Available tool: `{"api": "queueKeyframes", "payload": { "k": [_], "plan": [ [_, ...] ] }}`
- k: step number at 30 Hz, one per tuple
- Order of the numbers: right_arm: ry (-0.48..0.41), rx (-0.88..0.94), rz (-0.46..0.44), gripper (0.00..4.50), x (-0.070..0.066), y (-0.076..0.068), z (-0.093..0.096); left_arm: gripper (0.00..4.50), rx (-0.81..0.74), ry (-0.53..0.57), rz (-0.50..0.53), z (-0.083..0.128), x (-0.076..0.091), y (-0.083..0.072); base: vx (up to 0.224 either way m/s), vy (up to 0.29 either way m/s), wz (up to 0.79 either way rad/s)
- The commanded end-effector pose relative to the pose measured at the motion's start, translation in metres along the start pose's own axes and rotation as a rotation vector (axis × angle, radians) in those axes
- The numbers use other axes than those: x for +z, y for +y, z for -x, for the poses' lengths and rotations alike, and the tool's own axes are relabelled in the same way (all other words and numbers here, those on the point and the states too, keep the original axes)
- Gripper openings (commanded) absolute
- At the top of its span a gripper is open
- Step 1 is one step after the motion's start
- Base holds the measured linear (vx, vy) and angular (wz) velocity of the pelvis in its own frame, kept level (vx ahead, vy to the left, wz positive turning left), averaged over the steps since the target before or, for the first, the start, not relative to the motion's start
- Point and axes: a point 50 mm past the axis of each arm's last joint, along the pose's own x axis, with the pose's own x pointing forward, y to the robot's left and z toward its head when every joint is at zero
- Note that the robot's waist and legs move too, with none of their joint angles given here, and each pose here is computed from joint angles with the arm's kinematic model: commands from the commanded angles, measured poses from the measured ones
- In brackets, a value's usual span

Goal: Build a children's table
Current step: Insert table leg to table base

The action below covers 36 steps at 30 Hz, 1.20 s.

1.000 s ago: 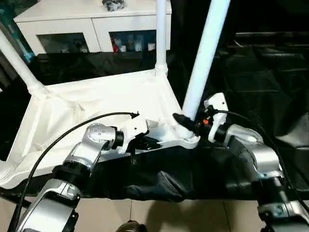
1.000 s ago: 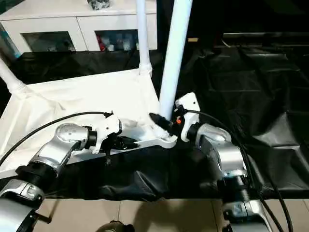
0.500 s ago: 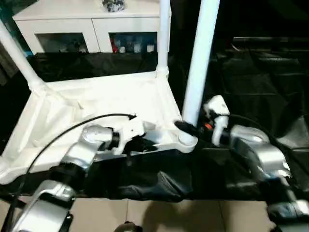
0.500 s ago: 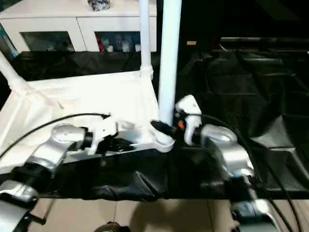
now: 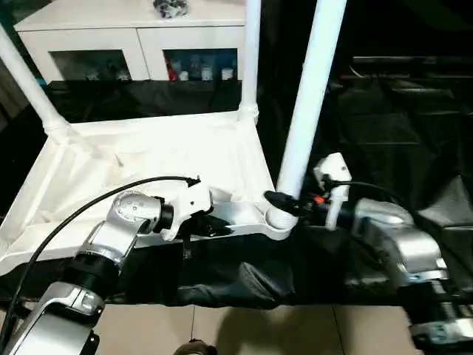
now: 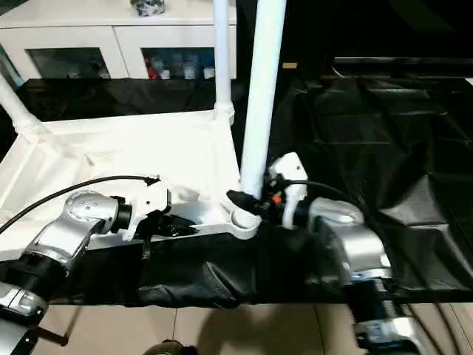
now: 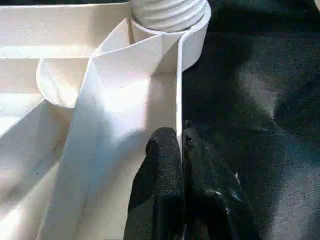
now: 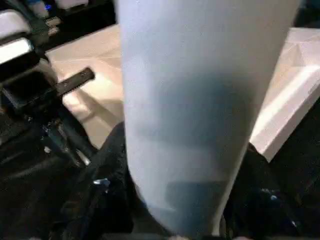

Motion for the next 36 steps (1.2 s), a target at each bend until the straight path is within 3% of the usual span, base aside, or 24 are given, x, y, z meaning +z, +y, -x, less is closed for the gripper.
{"api": "queueKeyframes", "payload": {
  "k": [1, 20, 25, 31, 36],
  "plan": [
    [0.049, -0.057, -0.036, 1.90, -0.014, -0.007, 0.005, 0.00, -0.019, -0.004, -0.013, -0.001, 0.003, -0.002, 0.000, 0.000, 0.00],
    [-0.056, -0.171, -0.240, 1.90, -0.057, -0.004, 0.025, 0.00, 0.010, -0.018, -0.009, -0.004, 0.007, 0.001, 0.000, 0.000, 0.00],
    [-0.065, -0.214, -0.178, 1.90, -0.058, -0.002, 0.029, 0.00, 0.018, -0.019, -0.009, -0.005, 0.007, 0.002, 0.000, 0.000, 0.00],
    [-0.063, -0.228, -0.010, 1.90, -0.046, 0.009, 0.029, 0.00, 0.031, -0.019, -0.009, -0.006, 0.006, 0.004, 0.000, 0.000, 0.00],
    [-0.051, -0.195, 0.034, 1.90, -0.044, 0.016, 0.025, 0.00, 0.033, -0.017, -0.007, -0.008, 0.005, 0.002, 0.000, 0.000, 0.00]
  ]
}}
